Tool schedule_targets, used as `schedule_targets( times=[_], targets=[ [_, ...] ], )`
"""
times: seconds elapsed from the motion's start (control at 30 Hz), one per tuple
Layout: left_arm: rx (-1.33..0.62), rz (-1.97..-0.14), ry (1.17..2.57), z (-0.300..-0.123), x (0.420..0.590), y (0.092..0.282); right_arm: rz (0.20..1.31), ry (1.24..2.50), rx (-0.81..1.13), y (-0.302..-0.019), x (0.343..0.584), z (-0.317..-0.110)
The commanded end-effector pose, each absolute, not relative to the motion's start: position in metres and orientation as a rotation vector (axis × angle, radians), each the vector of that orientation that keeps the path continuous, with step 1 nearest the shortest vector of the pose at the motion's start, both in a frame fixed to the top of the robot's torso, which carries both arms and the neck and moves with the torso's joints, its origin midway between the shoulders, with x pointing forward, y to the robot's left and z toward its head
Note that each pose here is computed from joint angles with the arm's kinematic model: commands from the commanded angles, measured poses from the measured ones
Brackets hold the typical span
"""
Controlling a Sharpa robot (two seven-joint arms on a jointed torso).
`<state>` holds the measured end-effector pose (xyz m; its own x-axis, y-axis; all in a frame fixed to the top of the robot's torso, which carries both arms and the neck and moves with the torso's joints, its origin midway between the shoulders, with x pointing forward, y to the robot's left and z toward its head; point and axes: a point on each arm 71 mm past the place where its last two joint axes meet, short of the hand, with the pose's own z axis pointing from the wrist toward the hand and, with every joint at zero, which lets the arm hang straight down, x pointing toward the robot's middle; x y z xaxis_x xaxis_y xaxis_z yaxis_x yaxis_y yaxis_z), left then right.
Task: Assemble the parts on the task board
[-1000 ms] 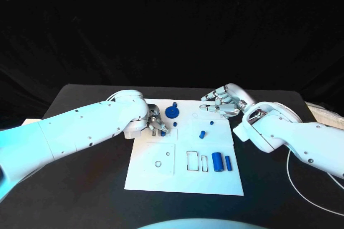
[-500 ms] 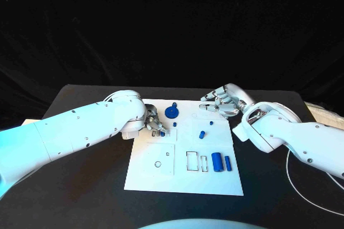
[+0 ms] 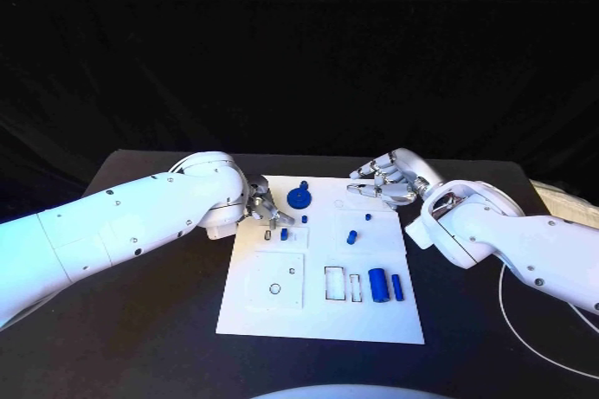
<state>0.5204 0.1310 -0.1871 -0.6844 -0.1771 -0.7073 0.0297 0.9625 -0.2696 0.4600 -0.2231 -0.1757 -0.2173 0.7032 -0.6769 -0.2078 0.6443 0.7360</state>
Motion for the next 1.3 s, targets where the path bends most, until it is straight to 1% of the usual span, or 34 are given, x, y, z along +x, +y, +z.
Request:
schedule_targets(
  times=[0.03, 0.27, 0.37, 0.63, 0.97, 1.3],
  targets=[
    [-0.134, -0.345, 2.271, -0.177, 0.526, 0.135, 0.893, 1.584, 0.413, -0.222, 0.46, -0.177],
    [-0.203, -0.332, 2.248, -0.167, 0.544, 0.148, 0.893, 1.586, 0.415, -0.221, 0.46, -0.178],
    [-0.216, -0.322, 2.252, -0.167, 0.552, 0.151, 0.895, 1.587, 0.415, -0.22, 0.46, -0.178],
    [-0.226, -0.293, 2.264, -0.169, 0.564, 0.155, 0.898, 1.589, 0.414, -0.219, 0.46, -0.179],
    [-0.22, -0.246, 2.293, -0.173, 0.574, 0.159, 0.901, 1.59, 0.413, -0.217, 0.461, -0.179],
    [-0.202, -0.22, 2.322, -0.179, 0.578, 0.156, 0.903, 1.591, 0.412, -0.216, 0.461, -0.179]
  ],
)
